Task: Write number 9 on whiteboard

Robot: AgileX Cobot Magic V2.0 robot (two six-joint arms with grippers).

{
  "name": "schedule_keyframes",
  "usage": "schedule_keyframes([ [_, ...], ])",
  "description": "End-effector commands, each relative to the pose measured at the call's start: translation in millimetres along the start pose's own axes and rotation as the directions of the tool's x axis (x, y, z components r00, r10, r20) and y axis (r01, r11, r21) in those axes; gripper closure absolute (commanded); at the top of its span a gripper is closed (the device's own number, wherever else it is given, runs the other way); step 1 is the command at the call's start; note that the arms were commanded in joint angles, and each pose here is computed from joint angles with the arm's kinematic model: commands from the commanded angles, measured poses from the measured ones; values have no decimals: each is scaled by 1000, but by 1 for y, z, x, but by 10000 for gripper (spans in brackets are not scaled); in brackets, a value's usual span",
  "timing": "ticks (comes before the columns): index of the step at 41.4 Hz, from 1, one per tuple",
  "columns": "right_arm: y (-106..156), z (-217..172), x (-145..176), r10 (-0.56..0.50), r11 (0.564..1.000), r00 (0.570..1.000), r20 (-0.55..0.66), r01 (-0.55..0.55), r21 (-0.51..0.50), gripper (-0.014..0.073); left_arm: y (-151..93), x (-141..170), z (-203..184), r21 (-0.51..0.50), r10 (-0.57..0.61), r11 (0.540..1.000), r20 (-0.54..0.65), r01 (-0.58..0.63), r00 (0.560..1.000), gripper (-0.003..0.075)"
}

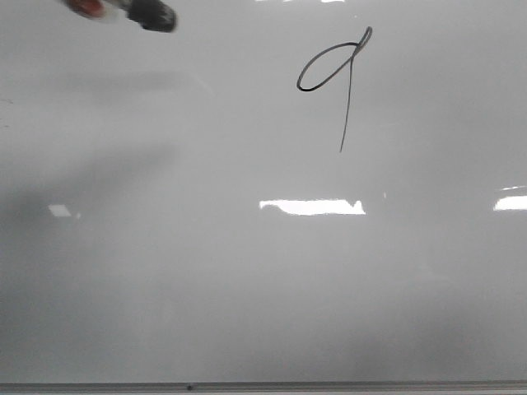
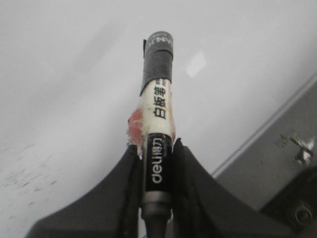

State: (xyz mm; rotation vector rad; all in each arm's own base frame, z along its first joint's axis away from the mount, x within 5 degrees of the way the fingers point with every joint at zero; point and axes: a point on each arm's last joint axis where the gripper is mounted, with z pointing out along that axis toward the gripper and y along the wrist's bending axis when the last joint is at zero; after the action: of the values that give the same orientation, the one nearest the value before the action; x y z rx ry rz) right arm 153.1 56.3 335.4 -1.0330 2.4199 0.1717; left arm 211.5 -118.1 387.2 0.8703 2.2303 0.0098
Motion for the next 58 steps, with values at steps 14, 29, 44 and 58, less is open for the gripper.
schedule_keyframes([
  [14,-4,-11,-10,-1,998,994,105,-6,59,88,91,78,54,-217,-347,814,562,539,751,721],
  [29,-5,-11,-11,-1,998,993,119,-7,69,88,96,100,133,-208,-447,815,368,541,815,717],
  [44,-5,-11,-12,40,996,991,130,-49,68,88,94,102,130,-212,-456,819,326,534,828,413],
  [58,-5,-32,4,321,922,926,199,-354,159,88,76,97,52,-244,-439,833,252,496,862,414],
])
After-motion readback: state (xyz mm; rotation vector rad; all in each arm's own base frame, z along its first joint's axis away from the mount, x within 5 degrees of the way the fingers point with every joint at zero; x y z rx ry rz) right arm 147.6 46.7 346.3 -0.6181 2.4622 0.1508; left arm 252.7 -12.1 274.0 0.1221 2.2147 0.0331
